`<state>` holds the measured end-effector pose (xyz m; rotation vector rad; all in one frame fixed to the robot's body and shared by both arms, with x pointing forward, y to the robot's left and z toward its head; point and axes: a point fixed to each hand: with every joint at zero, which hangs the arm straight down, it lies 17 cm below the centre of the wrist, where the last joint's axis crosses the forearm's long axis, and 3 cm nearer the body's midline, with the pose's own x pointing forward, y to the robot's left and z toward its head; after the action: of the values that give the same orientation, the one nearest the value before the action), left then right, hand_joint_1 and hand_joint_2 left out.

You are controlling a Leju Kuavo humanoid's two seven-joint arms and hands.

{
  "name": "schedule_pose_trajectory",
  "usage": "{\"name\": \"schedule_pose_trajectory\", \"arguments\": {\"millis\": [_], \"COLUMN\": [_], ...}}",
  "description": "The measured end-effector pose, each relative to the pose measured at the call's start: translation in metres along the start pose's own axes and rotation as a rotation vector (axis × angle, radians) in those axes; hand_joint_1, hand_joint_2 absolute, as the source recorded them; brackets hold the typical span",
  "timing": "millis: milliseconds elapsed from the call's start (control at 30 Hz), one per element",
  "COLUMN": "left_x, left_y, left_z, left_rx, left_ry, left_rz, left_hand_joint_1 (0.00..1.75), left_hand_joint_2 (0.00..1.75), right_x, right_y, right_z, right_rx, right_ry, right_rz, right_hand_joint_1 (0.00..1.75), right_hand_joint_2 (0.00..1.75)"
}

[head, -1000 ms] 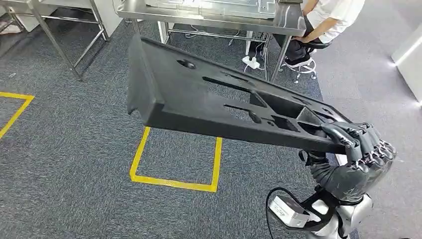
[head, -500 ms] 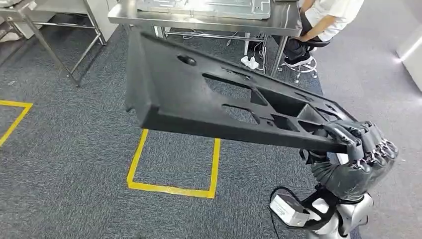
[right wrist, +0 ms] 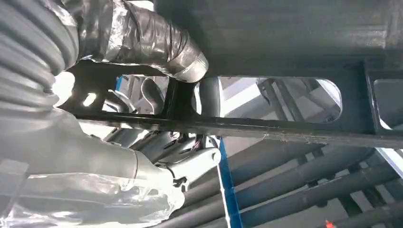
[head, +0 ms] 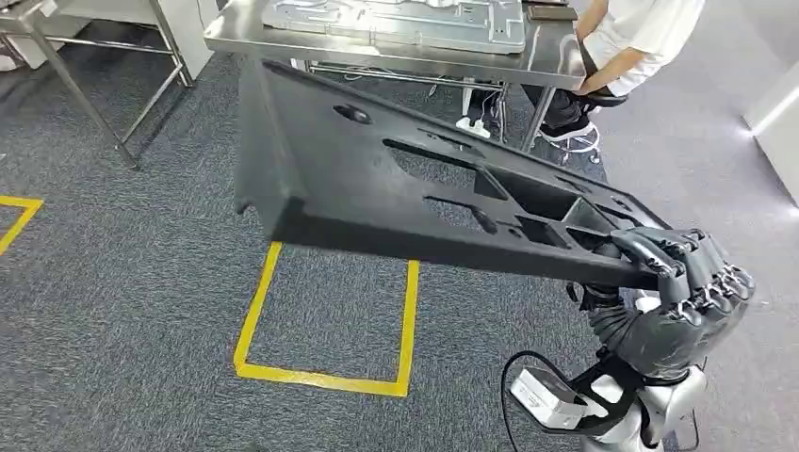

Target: Take the parts from the cabinet and place them on the table.

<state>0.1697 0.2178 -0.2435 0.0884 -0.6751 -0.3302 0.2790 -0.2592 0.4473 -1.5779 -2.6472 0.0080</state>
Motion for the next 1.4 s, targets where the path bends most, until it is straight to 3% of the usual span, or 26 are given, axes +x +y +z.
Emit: {"name": "schedule_pose_trajectory", "arguments": {"millis": [1400], "left_x": [0.014], "left_y": [-0.010], "left_z": [-0.003], "left_rx": [-0.013], "left_ry": [-0.019], "left_rz": [0.013], "left_hand_joint_1": [0.00], "left_hand_joint_2": [1.75], "right_x": [0.002], "right_y": [-0.004], "right_z": [-0.006], "right_rx": [-0.021], "right_ry": [-0.011], "right_rz": [0.004], "right_hand_joint_1": [1.75], "right_hand_joint_2": [1.75]}}
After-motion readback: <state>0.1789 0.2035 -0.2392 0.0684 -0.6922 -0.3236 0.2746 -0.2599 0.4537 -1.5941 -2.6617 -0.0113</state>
